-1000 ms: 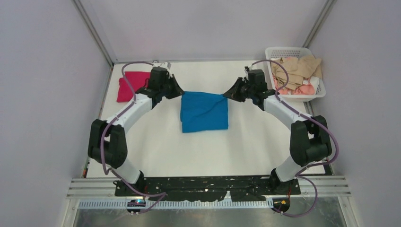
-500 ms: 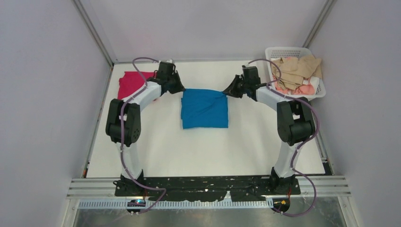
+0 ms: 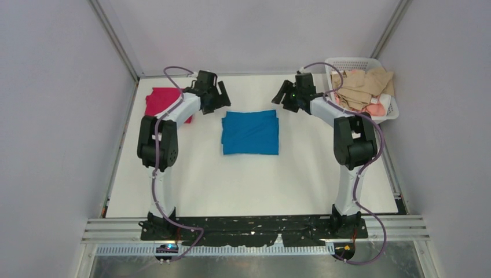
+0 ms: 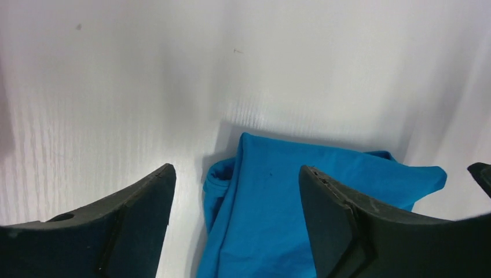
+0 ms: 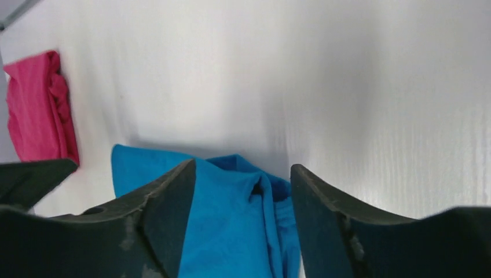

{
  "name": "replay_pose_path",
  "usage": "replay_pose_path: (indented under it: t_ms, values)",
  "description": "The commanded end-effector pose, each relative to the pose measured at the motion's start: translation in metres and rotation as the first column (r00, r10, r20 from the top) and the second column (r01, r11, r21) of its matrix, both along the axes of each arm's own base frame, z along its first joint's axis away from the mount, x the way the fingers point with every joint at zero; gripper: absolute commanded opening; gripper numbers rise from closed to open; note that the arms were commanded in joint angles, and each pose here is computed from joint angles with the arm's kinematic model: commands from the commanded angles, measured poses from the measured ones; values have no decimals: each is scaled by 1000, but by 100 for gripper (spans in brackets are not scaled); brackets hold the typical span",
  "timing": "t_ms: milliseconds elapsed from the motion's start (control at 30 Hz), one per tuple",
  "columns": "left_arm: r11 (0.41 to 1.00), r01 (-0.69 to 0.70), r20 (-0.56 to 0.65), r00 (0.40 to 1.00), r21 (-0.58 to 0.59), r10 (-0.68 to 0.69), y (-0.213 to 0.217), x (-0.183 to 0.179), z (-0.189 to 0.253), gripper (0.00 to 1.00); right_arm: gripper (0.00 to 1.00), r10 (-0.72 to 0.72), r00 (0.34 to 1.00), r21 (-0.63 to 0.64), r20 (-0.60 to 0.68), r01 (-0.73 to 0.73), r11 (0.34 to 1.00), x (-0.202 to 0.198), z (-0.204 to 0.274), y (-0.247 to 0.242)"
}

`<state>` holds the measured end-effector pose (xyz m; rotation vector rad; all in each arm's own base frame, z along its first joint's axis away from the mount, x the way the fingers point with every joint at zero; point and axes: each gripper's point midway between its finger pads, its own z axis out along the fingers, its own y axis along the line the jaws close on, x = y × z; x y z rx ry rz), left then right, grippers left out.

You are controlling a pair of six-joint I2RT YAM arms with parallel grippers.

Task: Fold and stack the t-shirts
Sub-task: Fold the long partially folded tshirt into a neat square

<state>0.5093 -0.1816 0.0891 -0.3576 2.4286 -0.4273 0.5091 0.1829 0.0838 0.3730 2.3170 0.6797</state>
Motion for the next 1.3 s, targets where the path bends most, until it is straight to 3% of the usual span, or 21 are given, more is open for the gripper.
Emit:
replay_pose_path:
  t_ms: [0, 33, 67, 200, 300, 400, 533, 767, 1033, 1167, 1267]
  values:
    - [999, -49, 91, 995, 6, 49, 15, -4, 50, 90, 72, -11, 989, -115, 147, 28, 993, 24, 57, -17]
    - [999, -43, 104, 994, -9, 43, 14, -9, 58, 98, 85, -3, 985, -115, 173, 23, 993, 20, 71, -15]
    - [999, -33, 117, 993, -22, 36, 13, -14, 65, 99, 100, 13, 986, -125, 165, 7, 992, 12, 67, -15]
    - [996, 23, 98, 995, -91, -14, 4, -42, 67, 100, 95, 106, 964, 11, 243, -112, 994, -17, 88, 15]
    - [978, 90, 132, 989, -187, -66, -13, -51, 71, 100, 95, 223, 939, 181, 261, -275, 944, -33, 90, 52]
    - [936, 182, 153, 978, -302, -141, -42, -50, 79, 100, 95, 246, 933, 264, 261, -314, 912, -28, 85, 75]
    - [920, 200, 111, 979, -337, -172, -64, -37, 64, 100, 95, 207, 953, 304, 223, -270, 914, -12, 66, 84]
    - [970, 66, 9, 998, -233, -65, -57, -6, 7, 100, 95, 138, 988, 248, 62, -149, 957, 11, 8, 75]
    - [992, -43, -112, 993, -119, 30, -35, -13, -33, 100, 95, 69, 997, 186, -45, -60, 981, 14, -32, 51]
    - [996, -51, -118, 992, -76, 42, -28, -14, -33, 100, 95, 98, 995, 194, -32, -90, 977, 16, -27, 53]
    - [997, -16, -52, 999, -72, 13, -28, -6, -1, 99, 95, 144, 989, 173, 32, -147, 974, 18, 4, 55]
